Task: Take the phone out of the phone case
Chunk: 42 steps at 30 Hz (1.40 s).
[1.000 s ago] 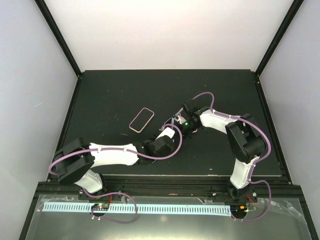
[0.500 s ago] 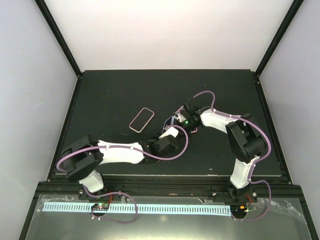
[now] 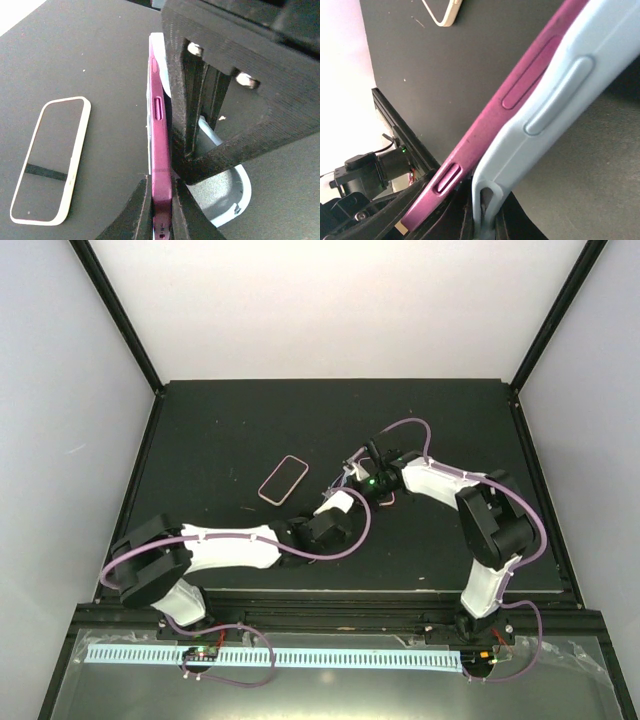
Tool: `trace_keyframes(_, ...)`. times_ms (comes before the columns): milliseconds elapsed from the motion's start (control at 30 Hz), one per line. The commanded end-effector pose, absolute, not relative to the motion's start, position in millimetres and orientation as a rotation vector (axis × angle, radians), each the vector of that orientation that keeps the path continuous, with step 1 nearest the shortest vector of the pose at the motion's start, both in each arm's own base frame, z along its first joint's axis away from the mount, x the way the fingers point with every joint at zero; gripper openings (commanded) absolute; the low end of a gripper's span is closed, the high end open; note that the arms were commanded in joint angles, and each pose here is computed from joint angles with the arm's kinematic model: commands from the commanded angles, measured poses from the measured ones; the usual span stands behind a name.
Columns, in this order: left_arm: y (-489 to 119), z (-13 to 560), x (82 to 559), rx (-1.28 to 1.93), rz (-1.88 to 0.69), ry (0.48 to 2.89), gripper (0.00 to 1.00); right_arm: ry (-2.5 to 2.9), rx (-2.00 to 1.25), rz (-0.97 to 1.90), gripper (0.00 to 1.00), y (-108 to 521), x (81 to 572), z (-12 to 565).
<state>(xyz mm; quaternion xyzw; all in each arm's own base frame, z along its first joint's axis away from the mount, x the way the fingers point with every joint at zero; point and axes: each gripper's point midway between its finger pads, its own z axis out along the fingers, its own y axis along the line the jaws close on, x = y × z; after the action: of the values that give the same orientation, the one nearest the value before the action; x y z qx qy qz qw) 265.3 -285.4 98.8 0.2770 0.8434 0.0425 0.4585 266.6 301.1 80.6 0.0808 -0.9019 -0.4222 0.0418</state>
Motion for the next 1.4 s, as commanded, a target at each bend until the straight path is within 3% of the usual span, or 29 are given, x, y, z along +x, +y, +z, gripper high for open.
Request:
trace_keyframes(0,-246,125,278,0.514,0.210,2.054,0.02,-2.801,0.362,-1.205,0.01,289,252,82)
trace_keyframes(300,-216,154,265,0.301,-0.054,2.061,0.02,-2.993,0.494,-1.006,0.01,272,274,63)
trace_keyframes(700,-188,182,249,0.227,-0.168,2.021,0.02,-3.073,0.860,-1.237,0.01,265,304,130)
trace_keyframes(767,-188,185,248,0.248,-0.161,2.024,0.02,-3.068,0.872,-1.310,0.01,244,315,142)
trace_keyframes(933,-192,193,246,0.287,-0.177,2.009,0.01,-3.179,0.929,-0.986,0.01,162,347,143)
trace_keyframes(1133,-197,192,245,0.315,-0.186,2.008,0.01,-3.131,0.704,-0.747,0.01,41,343,114)
trace_keyframes(1367,-210,185,249,0.342,-0.202,2.008,0.01,-3.005,0.482,-0.813,0.01,-16,333,92)
